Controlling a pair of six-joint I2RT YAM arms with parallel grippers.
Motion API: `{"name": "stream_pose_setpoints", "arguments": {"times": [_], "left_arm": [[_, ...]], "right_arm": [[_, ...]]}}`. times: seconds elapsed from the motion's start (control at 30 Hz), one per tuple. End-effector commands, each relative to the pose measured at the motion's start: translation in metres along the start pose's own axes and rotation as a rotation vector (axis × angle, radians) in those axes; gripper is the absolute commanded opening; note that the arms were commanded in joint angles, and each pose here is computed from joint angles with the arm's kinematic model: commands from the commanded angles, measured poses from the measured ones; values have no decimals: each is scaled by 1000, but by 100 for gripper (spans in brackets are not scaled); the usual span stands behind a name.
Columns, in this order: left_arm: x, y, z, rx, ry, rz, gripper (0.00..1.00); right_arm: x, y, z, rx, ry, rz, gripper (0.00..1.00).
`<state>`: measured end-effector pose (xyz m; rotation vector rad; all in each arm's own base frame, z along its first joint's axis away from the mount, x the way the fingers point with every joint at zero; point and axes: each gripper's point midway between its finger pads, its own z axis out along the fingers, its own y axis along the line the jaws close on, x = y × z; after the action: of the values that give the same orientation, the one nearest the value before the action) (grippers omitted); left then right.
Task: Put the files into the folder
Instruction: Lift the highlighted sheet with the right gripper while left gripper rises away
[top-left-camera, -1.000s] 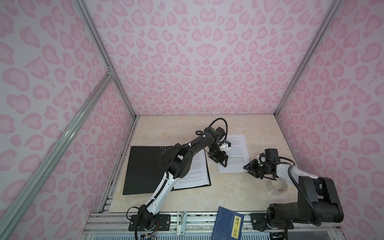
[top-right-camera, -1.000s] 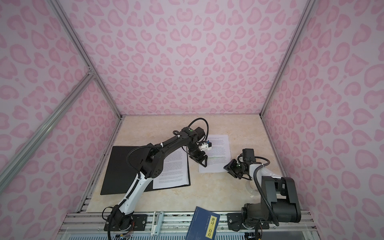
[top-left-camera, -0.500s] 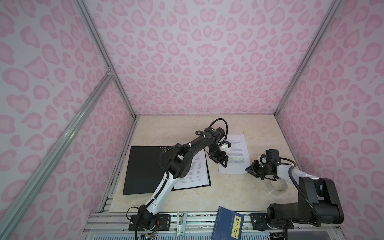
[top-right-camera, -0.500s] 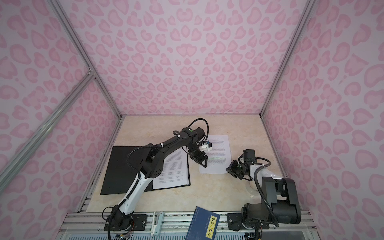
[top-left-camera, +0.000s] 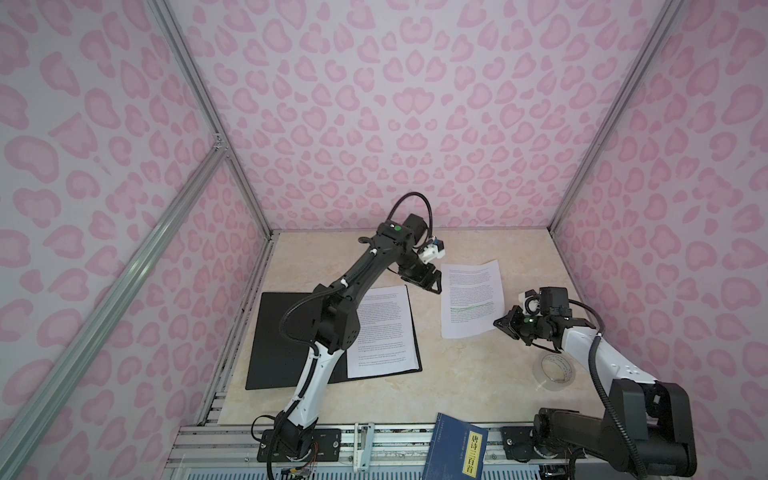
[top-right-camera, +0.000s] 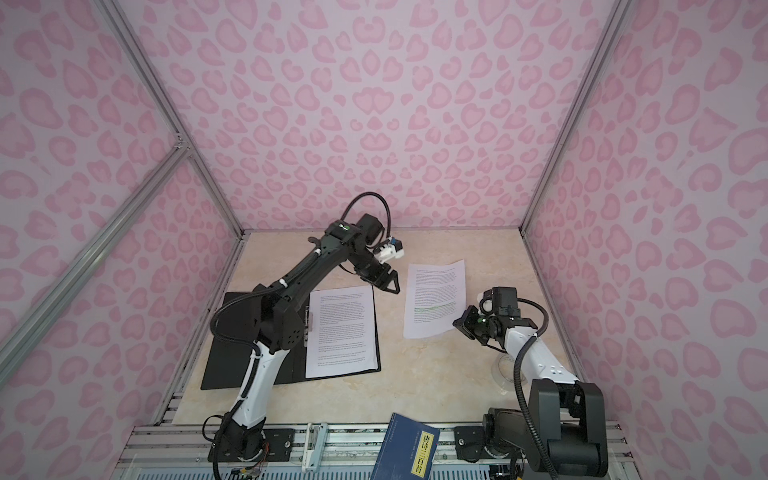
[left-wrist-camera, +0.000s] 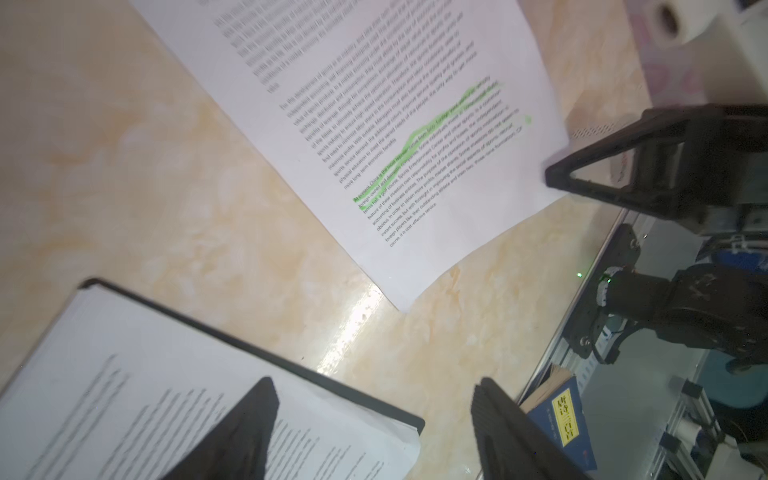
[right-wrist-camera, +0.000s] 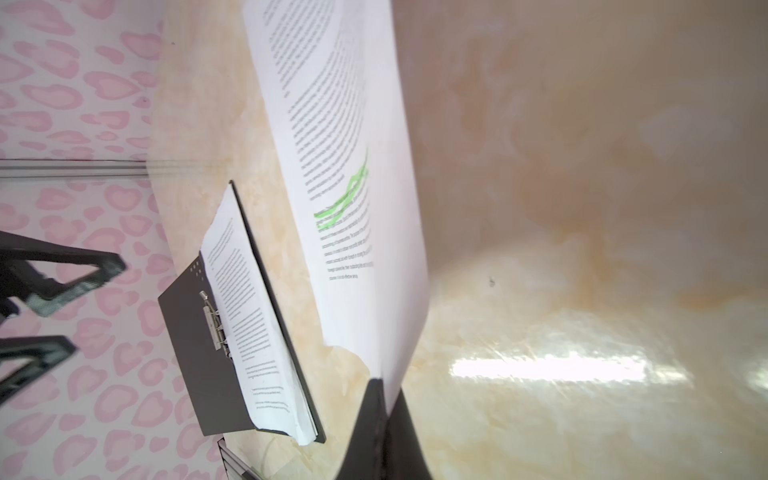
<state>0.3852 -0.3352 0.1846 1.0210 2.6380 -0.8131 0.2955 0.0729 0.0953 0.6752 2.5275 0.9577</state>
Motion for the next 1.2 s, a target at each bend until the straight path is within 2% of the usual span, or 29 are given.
{"name": "stream_pose_setpoints", "arguments": {"times": [0.0,0.13,0.33,0.5,0.73,1.0,1.17], "left_arm": [[-2,16,-51,-50,-78,-67,78],[2,52,-106,-94,-185,-164,78],[25,89,-164,-109,-287,-307,79],[51,117,-192,-93,-342,-425,79],[76,144,-230,-70,-436,-535,78],[88,145,-243,-65,-470,-554,78],[91,142,-235,-27,-467,-568,78]], "right_arm": [[5,24,-8,-53,45,-38,0],[4,70,-19,-90,56,-145,0],[10,154,-35,-168,68,-297,0],[30,219,-36,-227,114,-402,0],[75,298,-38,-321,174,-525,1],[134,329,-34,-404,221,-572,2],[154,306,-15,-411,208,-514,2]]}}
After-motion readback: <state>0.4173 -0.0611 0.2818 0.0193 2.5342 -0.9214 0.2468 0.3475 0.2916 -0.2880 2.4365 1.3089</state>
